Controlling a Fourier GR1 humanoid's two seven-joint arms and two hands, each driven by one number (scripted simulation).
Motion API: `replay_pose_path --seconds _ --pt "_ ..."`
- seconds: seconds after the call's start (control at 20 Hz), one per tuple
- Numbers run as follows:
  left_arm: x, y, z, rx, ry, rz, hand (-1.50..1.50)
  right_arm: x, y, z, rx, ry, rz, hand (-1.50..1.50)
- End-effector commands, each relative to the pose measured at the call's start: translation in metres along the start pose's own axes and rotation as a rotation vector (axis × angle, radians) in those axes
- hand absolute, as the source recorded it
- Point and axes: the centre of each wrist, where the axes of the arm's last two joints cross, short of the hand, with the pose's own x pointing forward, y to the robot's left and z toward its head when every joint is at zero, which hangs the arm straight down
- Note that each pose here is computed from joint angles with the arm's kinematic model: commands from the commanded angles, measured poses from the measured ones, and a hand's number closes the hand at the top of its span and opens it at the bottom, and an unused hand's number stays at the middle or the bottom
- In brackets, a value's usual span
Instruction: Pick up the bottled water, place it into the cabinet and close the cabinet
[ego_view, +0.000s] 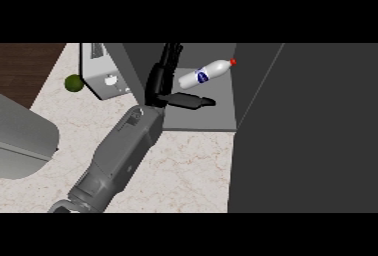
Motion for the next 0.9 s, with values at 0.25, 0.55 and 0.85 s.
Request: replay_pose_path --seconds 0.25,0.55,0.85 --pt "0.006 0.013 0.06 0.091 0.031 0.112 -1.5 -0.002 0.0 0.009 -0.017 0.018 0.007 -1.5" --pt "0.042 0.011 0.119 0.046 0.036 0.206 -1.5 0.001 0.003 0.006 -0.006 -0.004 0.014 -1.5" --pt "0.097 0.011 0.173 -0.001 0.019 0.233 -1.5 0.018 0.0 -0.006 0.178 0.059 0.106 1.5"
